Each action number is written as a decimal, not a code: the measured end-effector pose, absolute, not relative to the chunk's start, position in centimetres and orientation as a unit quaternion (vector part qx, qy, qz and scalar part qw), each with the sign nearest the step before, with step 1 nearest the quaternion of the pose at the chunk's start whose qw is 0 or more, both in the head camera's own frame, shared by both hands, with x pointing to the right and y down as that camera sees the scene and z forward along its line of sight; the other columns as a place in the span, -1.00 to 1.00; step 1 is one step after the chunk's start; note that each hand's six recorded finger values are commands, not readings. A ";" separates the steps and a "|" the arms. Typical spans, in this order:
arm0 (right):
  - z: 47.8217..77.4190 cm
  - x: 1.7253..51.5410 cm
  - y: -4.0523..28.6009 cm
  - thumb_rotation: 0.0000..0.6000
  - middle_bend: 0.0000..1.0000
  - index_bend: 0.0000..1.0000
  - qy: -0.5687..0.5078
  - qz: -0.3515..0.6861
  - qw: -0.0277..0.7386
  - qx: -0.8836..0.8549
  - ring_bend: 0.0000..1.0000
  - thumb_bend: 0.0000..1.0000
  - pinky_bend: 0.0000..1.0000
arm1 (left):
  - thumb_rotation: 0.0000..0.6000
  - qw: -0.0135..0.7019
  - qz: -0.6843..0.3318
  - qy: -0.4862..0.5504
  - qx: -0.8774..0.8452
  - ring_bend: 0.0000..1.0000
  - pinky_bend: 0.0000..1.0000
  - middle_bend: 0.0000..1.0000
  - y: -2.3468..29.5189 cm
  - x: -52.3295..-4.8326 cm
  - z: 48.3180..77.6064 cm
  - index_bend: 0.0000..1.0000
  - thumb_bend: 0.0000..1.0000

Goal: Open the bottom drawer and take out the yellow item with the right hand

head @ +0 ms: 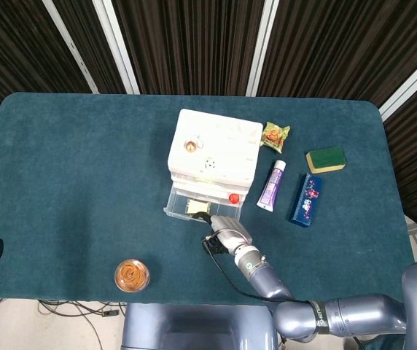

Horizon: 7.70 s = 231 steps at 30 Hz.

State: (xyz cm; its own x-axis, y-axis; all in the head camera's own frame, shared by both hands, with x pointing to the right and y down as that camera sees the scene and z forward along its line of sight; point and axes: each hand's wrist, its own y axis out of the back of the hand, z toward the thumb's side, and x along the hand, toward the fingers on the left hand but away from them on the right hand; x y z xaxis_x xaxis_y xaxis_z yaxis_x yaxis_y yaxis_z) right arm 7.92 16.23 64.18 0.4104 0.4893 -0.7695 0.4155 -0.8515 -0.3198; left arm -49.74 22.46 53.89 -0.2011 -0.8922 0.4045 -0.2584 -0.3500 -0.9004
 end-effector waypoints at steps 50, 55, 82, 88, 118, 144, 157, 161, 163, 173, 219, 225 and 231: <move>62.5 8.5 15.4 1.00 0.99 -0.56 -0.273 0.468 0.061 -0.839 1.00 -0.17 1.00 | 1.00 0.269 -0.590 0.502 -0.573 -1.00 -1.00 -1.00 22.5 -49.7 53.9 -0.87 -0.20; 61.3 8.9 13.8 1.00 1.00 -0.49 -0.279 0.473 0.103 -0.829 1.00 -0.25 1.00 | 1.00 0.269 -0.589 0.502 -0.574 -1.00 -1.00 -1.00 22.5 -49.6 53.9 -0.86 -0.20; 62.3 4.9 9.0 1.00 1.00 -0.33 -0.230 0.573 0.273 -0.738 1.00 -0.52 1.00 | 1.00 0.261 -0.589 0.504 -0.576 -1.00 -1.00 -1.00 22.4 -49.7 54.1 -0.87 -0.20; 63.0 4.4 9.0 1.00 1.00 -0.32 -0.220 0.578 0.269 -0.738 1.00 -0.54 1.00 | 1.00 0.261 -0.589 0.502 -0.577 -1.00 -1.00 -0.99 22.5 -49.7 54.1 -0.87 -0.20; 65.2 3.3 9.1 1.00 1.00 -0.23 -0.167 0.602 0.269 -0.733 1.00 -0.63 1.00 | 1.00 0.261 -0.589 0.502 -0.577 -1.00 -1.00 -0.99 22.5 -49.7 54.1 -0.86 -0.20; 65.9 2.7 8.2 1.00 1.00 -0.22 -0.152 0.613 0.236 -0.739 1.00 -0.88 1.00 | 1.00 0.261 -0.589 0.501 -0.578 -1.00 -1.00 -0.99 22.5 -49.6 54.1 -0.86 -0.20; 67.1 2.2 7.9 1.00 1.00 -0.22 -0.146 0.622 0.222 -0.737 1.00 -0.90 1.00 | 1.00 0.260 -0.589 0.500 -0.578 -1.00 -1.00 -0.99 22.5 -49.7 54.1 -0.86 -0.20; 67.3 1.9 7.8 1.00 1.00 -0.22 -0.143 0.623 0.222 -0.737 1.00 -0.93 1.00 | 1.00 0.260 -0.590 0.500 -0.578 -1.00 -1.00 -1.00 22.5 -49.7 54.1 -0.86 -0.20; 67.4 1.9 7.8 1.00 1.00 -0.22 -0.140 0.624 0.223 -0.736 1.00 -0.93 1.00 | 1.00 0.260 -0.590 0.500 -0.578 -1.00 -1.00 -0.99 22.5 -49.7 54.1 -0.86 -0.20; 67.8 1.7 7.8 1.00 1.00 -0.22 -0.132 0.628 0.226 -0.733 1.00 -0.95 1.00 | 1.00 0.260 -0.590 0.500 -0.578 -1.00 -1.00 -1.00 22.5 -49.7 54.1 -0.86 -0.20; 66.4 2.7 7.1 1.00 1.00 0.22 -0.182 0.586 0.211 -0.761 1.00 0.08 1.00 | 1.00 0.252 -0.591 0.501 -0.580 -1.00 -1.00 -0.99 22.6 -49.8 54.2 -0.82 -0.20; 65.6 3.4 6.9 1.00 1.00 0.22 -0.201 0.570 0.204 -0.770 1.00 0.10 1.00 | 1.00 0.252 -0.591 0.501 -0.580 -1.00 -1.00 -1.00 22.6 -49.8 54.2 -0.82 -0.20; 64.7 4.4 6.4 1.00 1.00 0.22 -0.224 0.555 0.198 -0.776 1.00 0.10 1.00 | 1.00 0.252 -0.592 0.500 -0.580 -1.00 -1.00 -1.00 22.6 -49.8 54.2 -0.82 -0.20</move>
